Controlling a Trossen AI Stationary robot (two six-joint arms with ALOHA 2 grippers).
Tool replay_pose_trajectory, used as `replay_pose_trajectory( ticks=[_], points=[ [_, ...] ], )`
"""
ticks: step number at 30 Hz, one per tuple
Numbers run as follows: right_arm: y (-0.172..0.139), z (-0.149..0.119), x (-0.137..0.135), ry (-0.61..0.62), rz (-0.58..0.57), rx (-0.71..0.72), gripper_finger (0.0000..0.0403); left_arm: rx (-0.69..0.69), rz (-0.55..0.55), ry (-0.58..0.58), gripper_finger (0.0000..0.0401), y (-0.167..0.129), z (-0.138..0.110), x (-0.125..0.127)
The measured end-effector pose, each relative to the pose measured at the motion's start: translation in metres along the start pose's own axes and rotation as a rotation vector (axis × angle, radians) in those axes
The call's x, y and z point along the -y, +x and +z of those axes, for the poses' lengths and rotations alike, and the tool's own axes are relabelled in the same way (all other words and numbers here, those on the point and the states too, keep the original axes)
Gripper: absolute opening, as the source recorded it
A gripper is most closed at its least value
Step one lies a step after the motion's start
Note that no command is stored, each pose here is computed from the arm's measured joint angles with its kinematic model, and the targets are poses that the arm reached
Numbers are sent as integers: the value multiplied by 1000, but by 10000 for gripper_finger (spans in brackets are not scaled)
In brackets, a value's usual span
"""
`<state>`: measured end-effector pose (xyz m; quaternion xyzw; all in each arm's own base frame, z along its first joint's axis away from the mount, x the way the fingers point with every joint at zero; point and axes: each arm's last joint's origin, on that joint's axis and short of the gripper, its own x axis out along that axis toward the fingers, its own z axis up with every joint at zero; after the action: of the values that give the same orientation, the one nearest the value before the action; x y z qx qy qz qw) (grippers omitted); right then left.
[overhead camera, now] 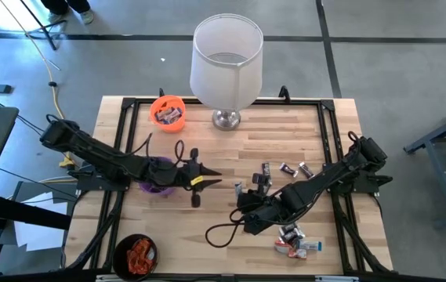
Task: Sort candy
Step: Put the white chocolate into the orange bucket
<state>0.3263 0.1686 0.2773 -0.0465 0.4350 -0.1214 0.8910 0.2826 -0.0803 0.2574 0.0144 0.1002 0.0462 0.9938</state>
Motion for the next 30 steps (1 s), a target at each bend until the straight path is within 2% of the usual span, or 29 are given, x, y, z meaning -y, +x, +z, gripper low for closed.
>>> replay_pose_trajectory(
  ticks=[3,5,18,30],
  points=[
    [0,0,0,2,2,4,28,-67,-19,25,74,1,-8,1],
    [0,0,0,2,2,4,28,-62,-46,11,74,1,-8,2],
    [0,0,0,3,2,4,28,-38,-1,-271,74,3,-5,-3],
    [0,0,0,2,2,3,28,-46,-18,-284,74,3,-5,-2]
  ],
)
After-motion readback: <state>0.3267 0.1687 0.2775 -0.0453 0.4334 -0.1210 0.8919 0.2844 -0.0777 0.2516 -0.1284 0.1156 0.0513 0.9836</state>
